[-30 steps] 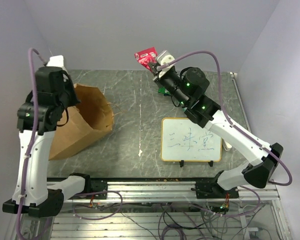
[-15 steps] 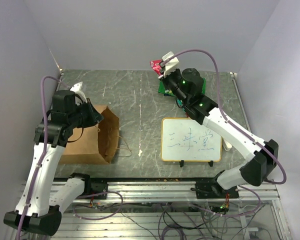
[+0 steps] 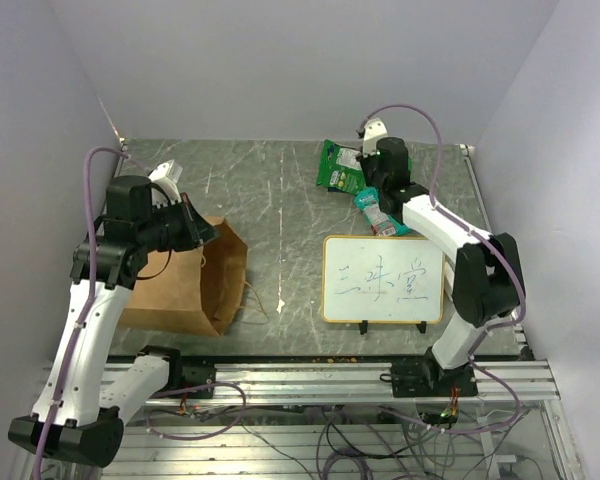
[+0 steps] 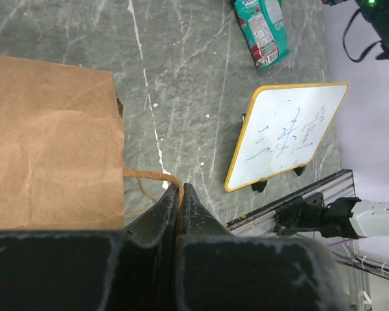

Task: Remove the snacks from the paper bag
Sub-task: Place the snack at the center of the board.

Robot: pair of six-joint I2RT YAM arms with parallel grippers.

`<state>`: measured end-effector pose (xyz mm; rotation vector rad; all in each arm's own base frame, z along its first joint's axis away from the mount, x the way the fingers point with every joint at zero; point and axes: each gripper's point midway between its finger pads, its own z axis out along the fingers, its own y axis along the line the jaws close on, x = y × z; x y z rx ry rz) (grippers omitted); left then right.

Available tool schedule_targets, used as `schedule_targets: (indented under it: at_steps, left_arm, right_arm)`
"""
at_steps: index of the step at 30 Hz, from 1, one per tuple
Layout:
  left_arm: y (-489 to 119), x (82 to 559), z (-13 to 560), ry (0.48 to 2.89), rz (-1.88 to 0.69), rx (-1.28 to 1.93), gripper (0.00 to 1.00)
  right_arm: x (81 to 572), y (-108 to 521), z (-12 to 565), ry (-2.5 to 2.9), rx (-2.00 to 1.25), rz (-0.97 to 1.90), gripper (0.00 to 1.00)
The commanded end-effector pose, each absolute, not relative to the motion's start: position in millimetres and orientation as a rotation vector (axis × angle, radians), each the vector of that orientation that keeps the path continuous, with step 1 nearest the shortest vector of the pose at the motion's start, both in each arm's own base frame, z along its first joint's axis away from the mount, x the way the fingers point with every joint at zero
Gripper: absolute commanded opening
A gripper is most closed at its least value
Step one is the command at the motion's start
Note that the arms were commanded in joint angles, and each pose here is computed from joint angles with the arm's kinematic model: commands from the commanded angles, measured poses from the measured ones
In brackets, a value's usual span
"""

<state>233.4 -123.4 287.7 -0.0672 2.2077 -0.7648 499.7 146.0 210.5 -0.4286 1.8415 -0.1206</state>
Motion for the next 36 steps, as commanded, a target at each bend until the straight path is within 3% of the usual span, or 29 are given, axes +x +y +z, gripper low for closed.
schedule_targets:
  at_steps: [1,9,22,36]
  left_arm:
    - [-135,241,310,2.135,-0.827,0.022,0.07]
    - [-132,243,308,2.182,-0.781,0.065,0.07]
    - [-126,246,307,2.197,-0.733,0.067,0.07]
    - [-116,236,303,2.220,-0.680,-0.012,0.07]
  right_arm:
    - [523,118,193,1.832,-0.376,-0.153,0.00]
    - [562,104,158,1.865,-0.334,-0.127,0.00]
    - [548,105,127,1.954,-0.325,-0.085,0.00]
    - [534,108,133,1.973,-0.357,-0.053,0.20]
